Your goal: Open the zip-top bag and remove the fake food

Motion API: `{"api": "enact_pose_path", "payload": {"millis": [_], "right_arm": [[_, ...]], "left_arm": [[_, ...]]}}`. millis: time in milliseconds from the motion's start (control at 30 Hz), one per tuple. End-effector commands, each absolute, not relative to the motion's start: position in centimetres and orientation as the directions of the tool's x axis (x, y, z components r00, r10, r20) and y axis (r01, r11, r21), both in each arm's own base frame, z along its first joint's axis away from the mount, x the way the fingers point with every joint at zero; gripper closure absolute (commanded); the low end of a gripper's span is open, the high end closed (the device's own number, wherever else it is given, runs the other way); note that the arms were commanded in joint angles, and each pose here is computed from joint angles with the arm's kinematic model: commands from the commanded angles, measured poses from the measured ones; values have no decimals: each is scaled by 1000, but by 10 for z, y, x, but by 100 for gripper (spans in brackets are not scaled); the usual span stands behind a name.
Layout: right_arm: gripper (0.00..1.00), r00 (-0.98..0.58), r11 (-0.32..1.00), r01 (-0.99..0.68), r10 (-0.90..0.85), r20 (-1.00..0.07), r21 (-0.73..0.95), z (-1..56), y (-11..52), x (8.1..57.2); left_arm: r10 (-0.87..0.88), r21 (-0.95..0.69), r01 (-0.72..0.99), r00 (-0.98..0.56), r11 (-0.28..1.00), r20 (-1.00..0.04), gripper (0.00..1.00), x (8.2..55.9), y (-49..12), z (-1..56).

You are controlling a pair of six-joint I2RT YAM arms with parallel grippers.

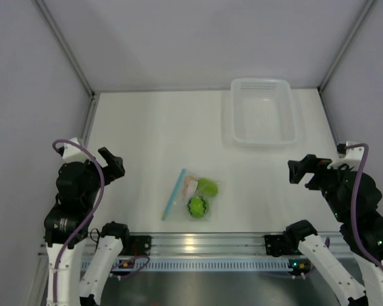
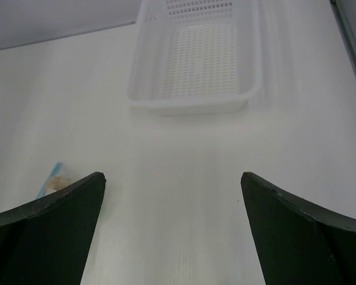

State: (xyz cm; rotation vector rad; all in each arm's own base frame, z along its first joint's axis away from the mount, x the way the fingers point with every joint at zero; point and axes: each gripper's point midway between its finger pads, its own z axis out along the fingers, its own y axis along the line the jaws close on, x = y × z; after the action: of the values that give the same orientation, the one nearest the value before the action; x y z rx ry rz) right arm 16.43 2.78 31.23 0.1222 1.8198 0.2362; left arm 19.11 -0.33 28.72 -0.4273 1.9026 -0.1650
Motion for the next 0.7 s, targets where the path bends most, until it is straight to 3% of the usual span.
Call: {"api": "enact_pose_path", "payload": {"millis": [0,233,333,500,667], "right_arm": [[0,-233,971,-46,219,-948,236,320,26,160],[1,-275,970,-77,201,-940,230,310,35,163],[0,-308,965,-114,192,-932,236,304,44,166],[1,-321,941,-193,206,-924,276,301,62,165],[1,-331,935,-213,204,-921,284,298,66,164]], "left_arm": [[-386,-353,-166,-257,921,-886,2,195,-9,303],[-449,-452,-49,-250,891,-858,2,201,-34,310],[-475,-514,26,-343,857,-810,2,207,-59,296],[-539,-693,144,-526,707,-659,2,219,-110,266],[-541,-748,29,-673,663,-505,2,222,-123,203]]}}
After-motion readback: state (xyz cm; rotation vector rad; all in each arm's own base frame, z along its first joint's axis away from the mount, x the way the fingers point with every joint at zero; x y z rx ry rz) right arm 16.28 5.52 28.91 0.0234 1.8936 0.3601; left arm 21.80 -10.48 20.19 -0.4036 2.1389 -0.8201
